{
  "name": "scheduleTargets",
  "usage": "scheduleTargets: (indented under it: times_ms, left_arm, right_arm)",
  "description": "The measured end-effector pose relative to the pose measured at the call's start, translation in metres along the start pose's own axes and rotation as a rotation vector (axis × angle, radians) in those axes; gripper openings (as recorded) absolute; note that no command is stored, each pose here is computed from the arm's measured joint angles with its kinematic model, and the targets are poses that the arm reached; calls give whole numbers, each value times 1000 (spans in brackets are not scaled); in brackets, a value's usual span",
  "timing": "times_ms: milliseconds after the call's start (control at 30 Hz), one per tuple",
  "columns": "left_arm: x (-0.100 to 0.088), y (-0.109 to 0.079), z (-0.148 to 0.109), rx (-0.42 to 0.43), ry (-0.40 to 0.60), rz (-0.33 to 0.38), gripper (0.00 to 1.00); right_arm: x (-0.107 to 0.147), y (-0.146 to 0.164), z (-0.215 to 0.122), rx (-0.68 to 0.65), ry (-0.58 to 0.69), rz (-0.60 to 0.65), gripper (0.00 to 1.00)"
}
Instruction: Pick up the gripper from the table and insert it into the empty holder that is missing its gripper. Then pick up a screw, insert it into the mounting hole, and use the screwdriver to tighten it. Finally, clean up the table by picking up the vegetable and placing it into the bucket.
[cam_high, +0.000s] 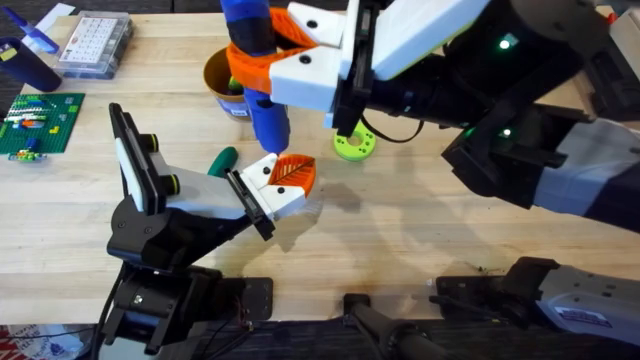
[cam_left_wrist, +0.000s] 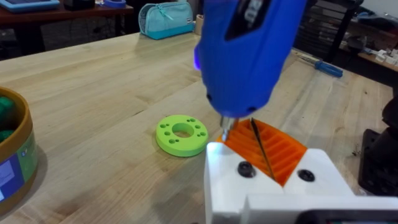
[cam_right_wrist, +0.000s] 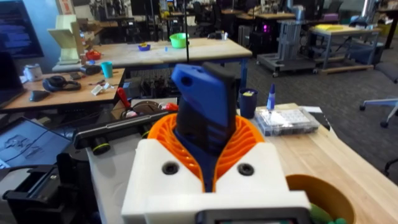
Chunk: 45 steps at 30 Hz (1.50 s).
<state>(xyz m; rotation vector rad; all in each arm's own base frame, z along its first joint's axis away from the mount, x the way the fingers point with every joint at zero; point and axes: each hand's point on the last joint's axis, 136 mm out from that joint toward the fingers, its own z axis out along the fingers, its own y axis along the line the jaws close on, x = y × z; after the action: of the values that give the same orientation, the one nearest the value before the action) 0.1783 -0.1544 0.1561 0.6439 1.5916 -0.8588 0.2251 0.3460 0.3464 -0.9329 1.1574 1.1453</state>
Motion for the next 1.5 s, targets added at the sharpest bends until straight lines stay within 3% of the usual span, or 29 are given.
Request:
scheduleTargets:
  times_ms: [200, 467, 900, 1500]
  left_arm:
    - [6, 1, 0, -4, 23, -23, 14]
    - [8, 1, 0, -6, 28, -27, 14]
    - [8, 1, 0, -6, 28, -27, 14]
    - [8, 1, 0, -6, 28, -28, 14]
  right_arm:
    - [7, -1, 1, 1, 6, 6, 45]
    - [-15, 5, 0, -32, -90, -55, 45]
    - [-5, 13, 0, -84, -48, -1, 45]
    - [-31, 14, 6, -93, -90, 68, 45]
